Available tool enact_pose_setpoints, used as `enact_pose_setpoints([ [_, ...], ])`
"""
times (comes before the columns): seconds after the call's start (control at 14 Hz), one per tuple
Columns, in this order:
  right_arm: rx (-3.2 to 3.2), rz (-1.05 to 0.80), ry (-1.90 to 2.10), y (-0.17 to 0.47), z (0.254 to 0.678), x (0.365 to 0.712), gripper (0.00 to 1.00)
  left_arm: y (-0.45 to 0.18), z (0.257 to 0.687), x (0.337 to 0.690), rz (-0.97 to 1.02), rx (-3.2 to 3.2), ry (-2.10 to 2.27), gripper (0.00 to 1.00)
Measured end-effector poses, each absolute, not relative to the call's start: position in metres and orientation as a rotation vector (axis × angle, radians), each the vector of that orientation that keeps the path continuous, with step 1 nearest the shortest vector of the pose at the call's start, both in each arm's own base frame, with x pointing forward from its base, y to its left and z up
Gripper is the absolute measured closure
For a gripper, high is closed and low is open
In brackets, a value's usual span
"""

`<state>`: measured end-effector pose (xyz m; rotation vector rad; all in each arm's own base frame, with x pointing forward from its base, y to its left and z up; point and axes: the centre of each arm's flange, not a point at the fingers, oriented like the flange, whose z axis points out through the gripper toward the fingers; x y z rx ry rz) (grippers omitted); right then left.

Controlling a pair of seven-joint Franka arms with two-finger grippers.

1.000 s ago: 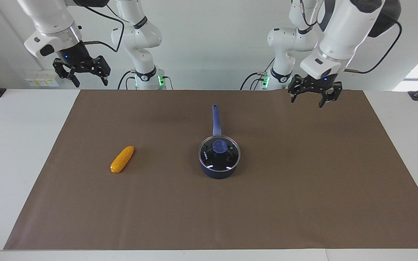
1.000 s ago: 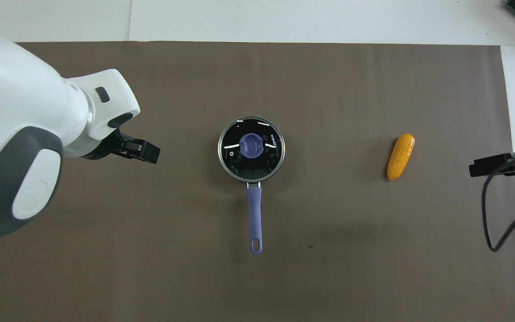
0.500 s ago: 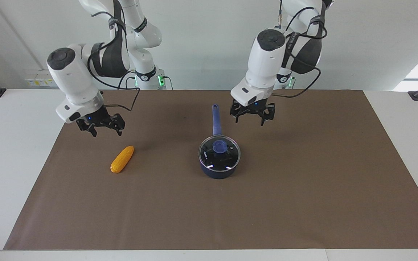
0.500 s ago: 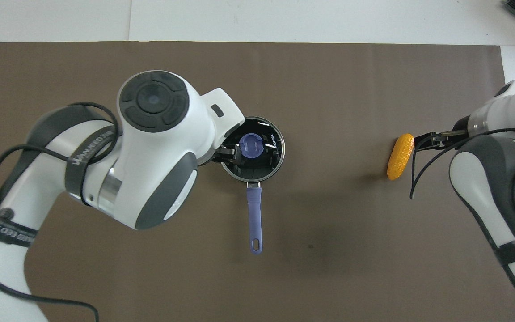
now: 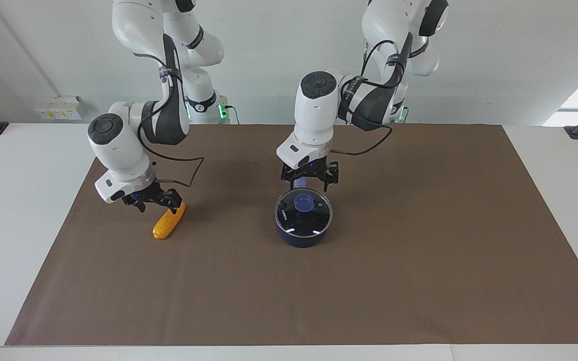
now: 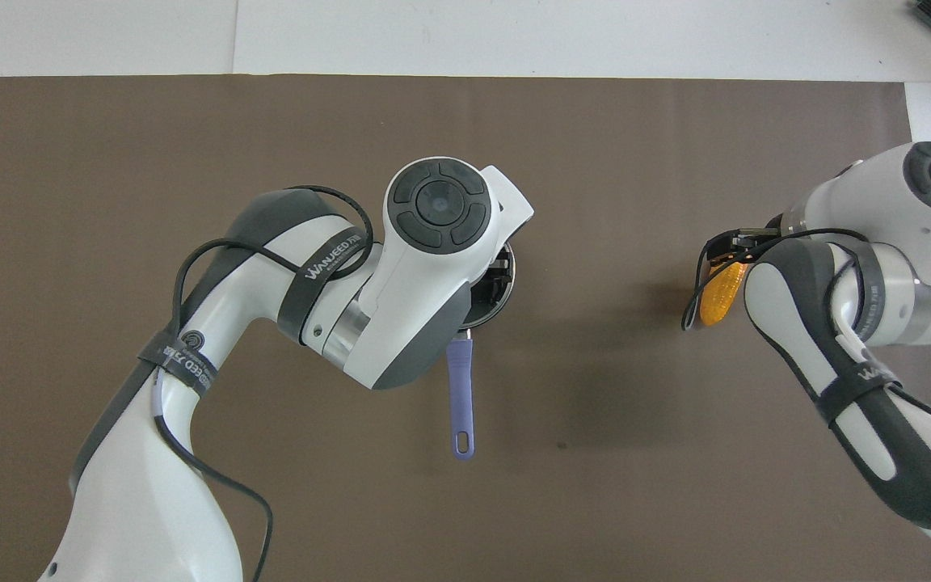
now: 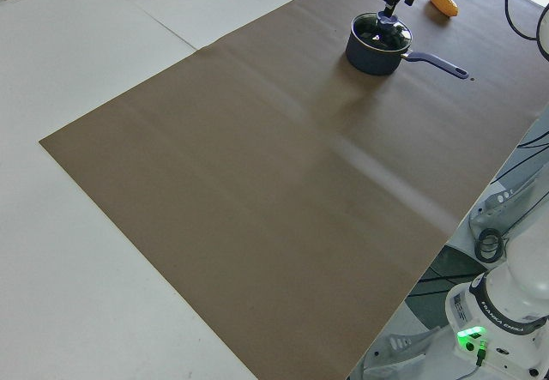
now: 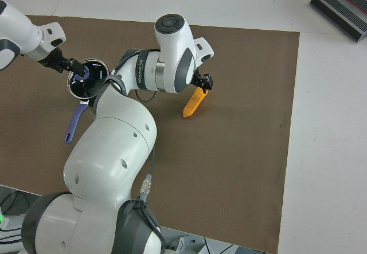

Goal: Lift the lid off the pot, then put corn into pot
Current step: 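Grasp the lid knob with the left gripper while the right gripper grasps the corn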

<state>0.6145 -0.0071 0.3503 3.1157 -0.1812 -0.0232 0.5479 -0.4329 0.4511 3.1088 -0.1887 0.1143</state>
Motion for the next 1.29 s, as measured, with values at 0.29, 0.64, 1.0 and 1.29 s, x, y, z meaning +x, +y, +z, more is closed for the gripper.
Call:
enact_pose_setpoints([
  [0.29, 3.104, -0.056, -0.221, -0.013, 0.306, 0.61, 0.0, -0.438, 0.434, 0.559, 0.138, 3.097, -0.159, 0.0],
  [0.64, 3.104, -0.057, -0.222, -0.014, 0.306, 0.61, 0.0, -0.44, 0.425, 0.563, 0.154, 3.087, -0.151, 0.0],
  [1.0, 3.104, -0.063, -0.223, -0.014, 0.304, 0.609, 0.15, -0.439, 0.417, 0.563, 0.136, 3.098, -0.139, 0.02],
  [1.29, 3.104, -0.066, -0.224, -0.014, 0.302, 0.608, 0.21, -0.437, 0.41, 0.561, 0.119, 3.106, -0.136, 0.02],
])
